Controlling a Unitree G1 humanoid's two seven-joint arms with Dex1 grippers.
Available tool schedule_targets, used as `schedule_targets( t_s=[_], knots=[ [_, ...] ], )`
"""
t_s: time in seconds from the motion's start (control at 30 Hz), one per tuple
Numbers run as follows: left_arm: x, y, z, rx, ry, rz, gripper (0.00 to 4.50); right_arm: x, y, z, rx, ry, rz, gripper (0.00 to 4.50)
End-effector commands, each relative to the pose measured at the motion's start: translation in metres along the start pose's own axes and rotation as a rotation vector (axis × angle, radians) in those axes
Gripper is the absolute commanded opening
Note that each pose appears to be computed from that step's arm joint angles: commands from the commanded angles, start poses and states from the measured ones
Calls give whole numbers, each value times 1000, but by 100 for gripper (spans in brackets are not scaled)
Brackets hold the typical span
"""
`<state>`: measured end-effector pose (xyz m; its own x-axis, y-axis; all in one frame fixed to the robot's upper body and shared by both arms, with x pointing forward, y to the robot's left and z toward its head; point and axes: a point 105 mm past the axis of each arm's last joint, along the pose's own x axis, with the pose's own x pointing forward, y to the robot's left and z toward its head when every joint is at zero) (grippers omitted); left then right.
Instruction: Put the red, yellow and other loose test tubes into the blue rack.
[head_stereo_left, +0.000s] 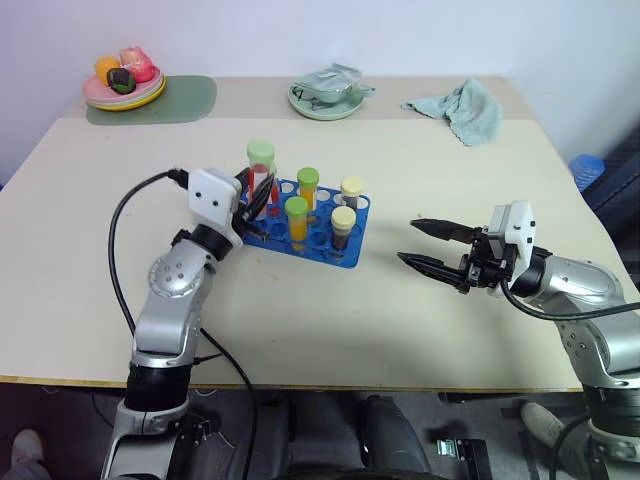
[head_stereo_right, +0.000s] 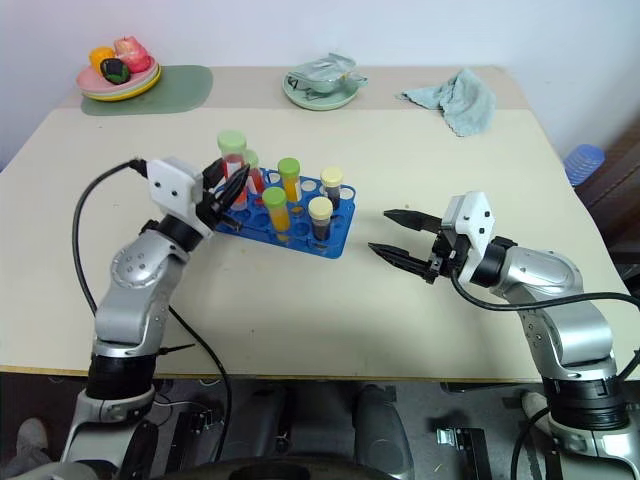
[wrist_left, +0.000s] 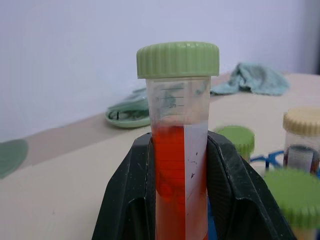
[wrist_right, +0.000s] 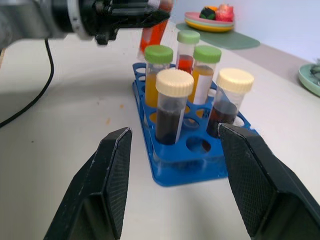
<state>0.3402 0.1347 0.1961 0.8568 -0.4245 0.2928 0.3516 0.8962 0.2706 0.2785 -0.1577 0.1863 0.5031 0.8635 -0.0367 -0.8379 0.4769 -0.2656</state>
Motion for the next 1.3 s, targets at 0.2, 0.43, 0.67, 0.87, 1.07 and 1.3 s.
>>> schedule_targets(
  t_s=[0.2, 0.43, 0.67, 0.87, 1.07, 1.3],
  knots=[
    [-4, -1, -1, 37, -91, 25, 76, -3, -1, 15, -51, -24, 2, 280],
    [-7, 0, -23, 16, -64, 52, 76, -7, -1, 15, -51, -14, -5, 280],
    [-6, -6, -38, 9, -46, 40, 76, -10, -1, 15, -52, -7, -19, 280],
    [-2, -12, -47, -26, -54, 21, 76, -12, 0, 15, -54, -4, -26, 280],
    [-6, -11, -52, -51, -53, 29, 76, -14, 0, 16, -56, -2, -33, 280],
    [-8, -9, -46, -58, -84, 38, 310, -12, 0, 16, -51, -4, -30, 280]
  ],
)
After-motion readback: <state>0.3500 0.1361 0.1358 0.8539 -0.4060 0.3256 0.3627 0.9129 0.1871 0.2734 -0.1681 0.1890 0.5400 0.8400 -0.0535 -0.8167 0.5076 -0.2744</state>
